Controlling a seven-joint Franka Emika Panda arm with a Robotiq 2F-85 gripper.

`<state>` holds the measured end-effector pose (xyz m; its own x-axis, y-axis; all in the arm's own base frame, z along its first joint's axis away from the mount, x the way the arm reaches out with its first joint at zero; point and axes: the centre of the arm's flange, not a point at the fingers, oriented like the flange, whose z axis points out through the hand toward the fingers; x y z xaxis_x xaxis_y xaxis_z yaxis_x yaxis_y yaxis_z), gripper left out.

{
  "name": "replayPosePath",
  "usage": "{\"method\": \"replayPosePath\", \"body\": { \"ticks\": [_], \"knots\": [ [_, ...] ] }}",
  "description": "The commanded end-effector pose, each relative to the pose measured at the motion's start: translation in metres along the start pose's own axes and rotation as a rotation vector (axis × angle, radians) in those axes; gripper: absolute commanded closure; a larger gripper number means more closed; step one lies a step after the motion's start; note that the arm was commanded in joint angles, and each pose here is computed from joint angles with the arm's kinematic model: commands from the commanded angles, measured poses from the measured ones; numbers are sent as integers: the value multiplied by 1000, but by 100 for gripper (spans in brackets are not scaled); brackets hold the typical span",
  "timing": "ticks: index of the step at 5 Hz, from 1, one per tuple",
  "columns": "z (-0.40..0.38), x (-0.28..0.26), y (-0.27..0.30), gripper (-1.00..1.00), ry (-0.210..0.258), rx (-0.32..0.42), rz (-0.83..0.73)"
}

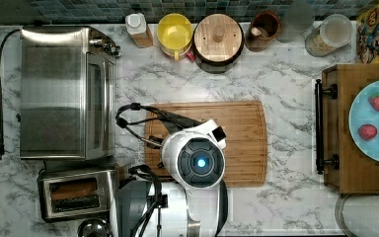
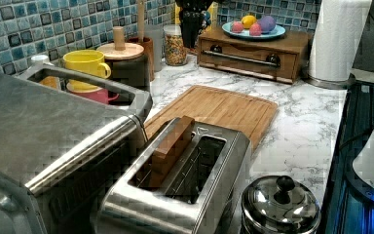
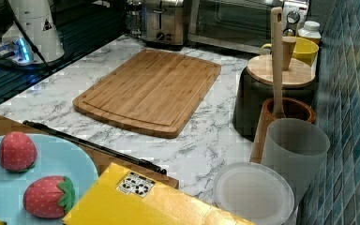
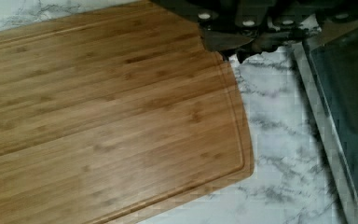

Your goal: Turn on the toaster.

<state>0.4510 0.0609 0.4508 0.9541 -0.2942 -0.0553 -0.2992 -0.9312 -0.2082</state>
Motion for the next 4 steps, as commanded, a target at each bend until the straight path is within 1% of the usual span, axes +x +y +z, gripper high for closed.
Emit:
{"method": "replayPosePath", "body": {
  "ticks": [1,2,3,4],
  "knots": [
    [47,-77,-36,100,-72,8,-265],
    [45,-94,-46,100,-87,37,-325],
    [41,-96,-54,100,-95,53,-348],
    [34,-108,-54,100,-67,115,-392]
  ]
}}
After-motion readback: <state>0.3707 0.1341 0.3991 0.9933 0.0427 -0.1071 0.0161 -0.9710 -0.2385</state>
